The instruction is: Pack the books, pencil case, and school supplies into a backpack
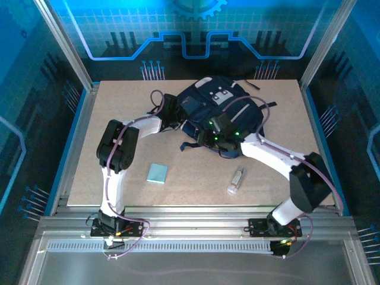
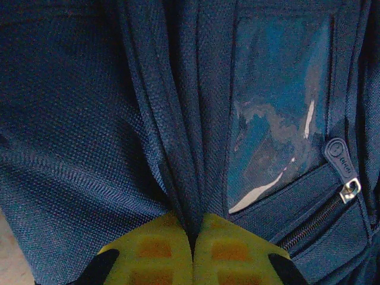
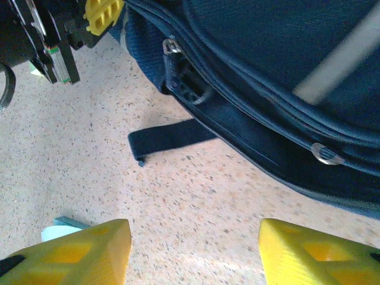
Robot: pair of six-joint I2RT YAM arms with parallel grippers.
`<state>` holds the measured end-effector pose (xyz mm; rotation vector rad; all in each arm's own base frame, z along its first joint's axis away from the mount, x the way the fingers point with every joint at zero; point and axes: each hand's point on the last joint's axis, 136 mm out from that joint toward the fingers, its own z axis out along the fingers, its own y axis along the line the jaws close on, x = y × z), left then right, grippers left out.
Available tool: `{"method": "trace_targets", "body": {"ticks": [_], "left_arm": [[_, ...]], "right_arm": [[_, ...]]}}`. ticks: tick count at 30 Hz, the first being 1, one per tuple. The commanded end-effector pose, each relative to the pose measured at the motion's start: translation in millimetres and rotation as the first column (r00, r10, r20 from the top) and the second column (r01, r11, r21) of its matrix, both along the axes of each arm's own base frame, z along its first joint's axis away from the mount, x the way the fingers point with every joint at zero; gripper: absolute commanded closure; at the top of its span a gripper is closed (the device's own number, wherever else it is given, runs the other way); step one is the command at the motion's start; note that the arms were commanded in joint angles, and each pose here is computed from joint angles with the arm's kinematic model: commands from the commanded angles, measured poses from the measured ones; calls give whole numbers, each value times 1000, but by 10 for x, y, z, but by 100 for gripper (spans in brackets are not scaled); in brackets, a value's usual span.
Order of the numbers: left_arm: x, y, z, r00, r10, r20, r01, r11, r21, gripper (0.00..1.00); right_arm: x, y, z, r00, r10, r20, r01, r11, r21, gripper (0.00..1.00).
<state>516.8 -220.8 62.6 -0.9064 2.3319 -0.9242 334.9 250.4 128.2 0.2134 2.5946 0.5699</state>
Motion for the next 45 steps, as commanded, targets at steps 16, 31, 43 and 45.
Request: {"method": "trace_targets", "body": {"ticks": [16, 31, 43, 45], "left_arm": [[-471, -314, 771, 989, -11, 144, 27, 994, -110, 100], [-434, -82, 865, 980, 53, 189, -43, 997, -60, 100], [131, 284, 695, 972, 115, 206, -120, 993, 12, 100], [214, 347, 702, 969, 124, 213, -131, 991, 16, 100]], "right_arm": [[498, 68, -545, 986, -164, -35, 149, 955, -256, 62], [436, -48, -563, 989, -141, -46, 120, 945, -305, 100], [-130, -326, -482, 985, 76, -157, -112, 966, -234, 100], [-197, -456, -479, 982, 93, -166, -134, 958, -253, 100]]}}
